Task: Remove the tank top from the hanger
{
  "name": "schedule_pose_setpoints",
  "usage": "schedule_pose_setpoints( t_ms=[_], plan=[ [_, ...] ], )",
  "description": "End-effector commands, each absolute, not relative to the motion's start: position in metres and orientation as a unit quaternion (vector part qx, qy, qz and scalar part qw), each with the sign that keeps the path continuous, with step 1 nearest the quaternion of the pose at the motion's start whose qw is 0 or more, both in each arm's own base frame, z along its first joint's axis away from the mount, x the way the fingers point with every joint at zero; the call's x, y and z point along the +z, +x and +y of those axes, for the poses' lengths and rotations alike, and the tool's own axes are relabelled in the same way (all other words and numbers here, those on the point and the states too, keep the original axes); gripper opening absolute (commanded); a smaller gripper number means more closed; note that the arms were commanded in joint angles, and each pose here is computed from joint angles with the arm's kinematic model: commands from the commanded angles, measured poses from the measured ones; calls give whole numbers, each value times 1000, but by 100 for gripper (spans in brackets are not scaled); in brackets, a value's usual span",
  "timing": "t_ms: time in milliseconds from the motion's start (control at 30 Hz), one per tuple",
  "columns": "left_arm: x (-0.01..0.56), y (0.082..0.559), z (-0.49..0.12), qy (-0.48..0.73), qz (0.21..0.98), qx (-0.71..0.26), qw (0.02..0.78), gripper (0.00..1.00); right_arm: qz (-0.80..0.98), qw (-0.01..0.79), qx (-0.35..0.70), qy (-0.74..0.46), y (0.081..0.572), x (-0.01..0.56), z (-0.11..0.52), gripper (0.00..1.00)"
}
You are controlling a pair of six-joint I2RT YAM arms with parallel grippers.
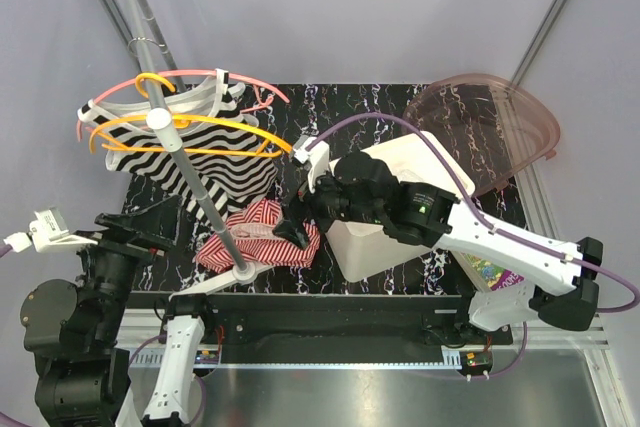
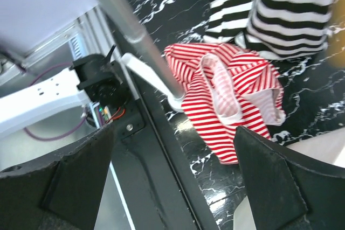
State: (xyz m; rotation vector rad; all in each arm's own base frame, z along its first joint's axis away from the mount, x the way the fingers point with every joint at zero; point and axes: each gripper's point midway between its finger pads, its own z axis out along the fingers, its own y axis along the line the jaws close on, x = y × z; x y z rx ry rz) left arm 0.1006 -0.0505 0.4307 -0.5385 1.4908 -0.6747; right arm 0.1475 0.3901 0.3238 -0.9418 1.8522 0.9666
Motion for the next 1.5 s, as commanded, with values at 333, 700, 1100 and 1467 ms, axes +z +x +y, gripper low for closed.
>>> schedule_pose_setpoints(
  t_ms=[333,700,1100,1467],
  plan=[
    [450,79,-69,-164,655,-315,667,79,698,350,396,-483,109,276,430,100],
    [450,56,-55,-177,654,-294,675,79,687,414,301,-516,160,202,472,100],
    [453,52,-37,-194,664,-289,662,78,658,398,180,-613,191,110,481,100],
    [453,66,-39,-184,679,-291,648,78,671,372,168,-619,198,69,483,96]
  ],
)
